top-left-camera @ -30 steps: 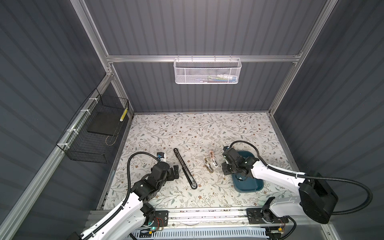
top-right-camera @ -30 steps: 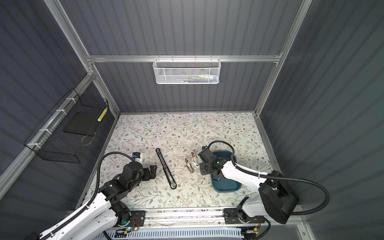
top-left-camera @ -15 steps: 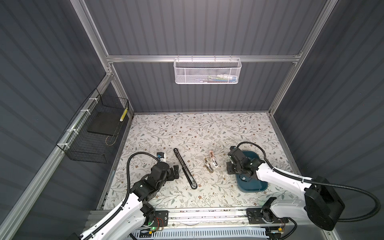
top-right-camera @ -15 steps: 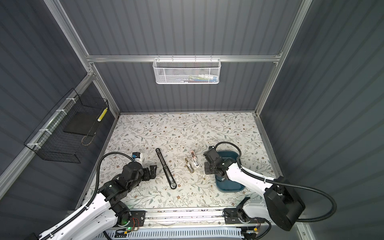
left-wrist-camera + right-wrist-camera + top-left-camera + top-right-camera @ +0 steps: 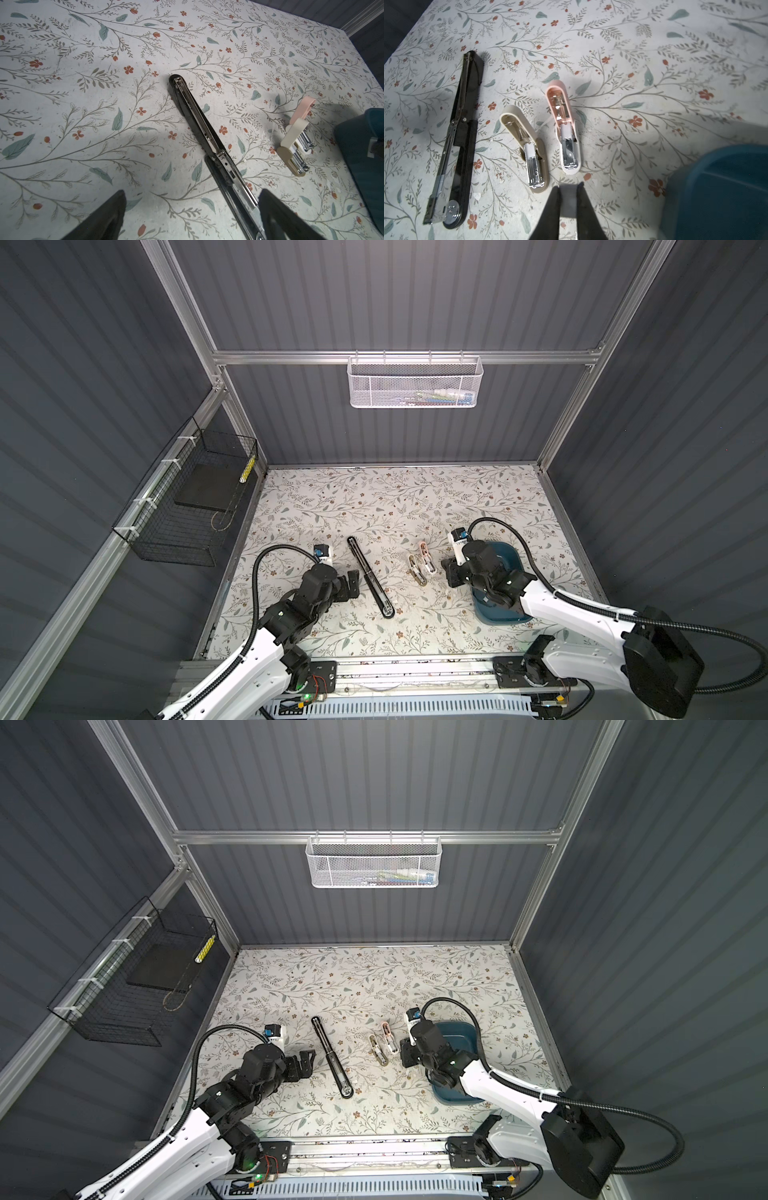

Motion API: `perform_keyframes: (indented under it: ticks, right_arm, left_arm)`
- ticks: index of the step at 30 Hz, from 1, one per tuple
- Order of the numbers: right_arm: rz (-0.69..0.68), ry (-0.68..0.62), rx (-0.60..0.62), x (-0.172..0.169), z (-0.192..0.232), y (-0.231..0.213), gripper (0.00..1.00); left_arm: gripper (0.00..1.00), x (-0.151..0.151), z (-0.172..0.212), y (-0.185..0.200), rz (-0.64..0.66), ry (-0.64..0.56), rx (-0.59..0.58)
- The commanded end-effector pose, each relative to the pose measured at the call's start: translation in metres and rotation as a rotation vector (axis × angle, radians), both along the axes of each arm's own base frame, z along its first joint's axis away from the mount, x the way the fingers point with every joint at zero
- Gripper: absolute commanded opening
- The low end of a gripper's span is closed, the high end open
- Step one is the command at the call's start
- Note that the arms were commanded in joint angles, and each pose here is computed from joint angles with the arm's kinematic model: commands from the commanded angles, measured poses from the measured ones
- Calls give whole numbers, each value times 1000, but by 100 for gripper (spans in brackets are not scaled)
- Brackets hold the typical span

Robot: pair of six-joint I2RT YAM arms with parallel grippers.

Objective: Load the staples into the stapler
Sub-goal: 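Carry the staple strip with the right gripper over the open beige stapler, then lower the staple strip into the beige stapler's open channel with the right gripper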

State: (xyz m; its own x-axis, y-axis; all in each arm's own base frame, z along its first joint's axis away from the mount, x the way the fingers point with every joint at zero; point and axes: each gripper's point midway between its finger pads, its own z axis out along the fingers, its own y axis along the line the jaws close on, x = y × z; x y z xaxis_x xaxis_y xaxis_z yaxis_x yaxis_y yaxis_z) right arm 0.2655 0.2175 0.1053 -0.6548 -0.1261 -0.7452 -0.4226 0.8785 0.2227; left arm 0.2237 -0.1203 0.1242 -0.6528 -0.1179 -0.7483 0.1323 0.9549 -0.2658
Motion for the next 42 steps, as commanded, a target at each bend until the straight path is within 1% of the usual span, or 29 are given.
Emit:
perform_keyframes:
  ticks: [1,6,10,17,21,26,33,42]
  right_arm:
    - [105,-117,14,5,20,22,15]
    - [154,-99,-30,2,4,29,17]
    - [191,-54,-70,0,-11,38,14]
    - [267,-47,-64,-7,-16,57,15]
    - [268,-47,-67,-8,-18,59,15]
    - [234,-48,-89,-5,-20,56,16]
    - [255,-41,-91,-9,-24,60,16]
    - [241,-20,-115,-3,-33,64,16]
  left_arm:
    - [100,-3,-4,-7,-38,9,-11]
    - [100,-3,-10,-16,-78,45,-10]
    - [100,-4,-14,-22,-110,74,-9]
    - [100,-5,-14,-24,-118,77,-10]
    - [100,-6,-13,-23,-118,71,-19]
    - [99,-7,-12,-21,-111,60,-25]
    - [100,-6,-14,-20,-100,71,-14]
    - [99,-5,-15,-19,-94,68,-10]
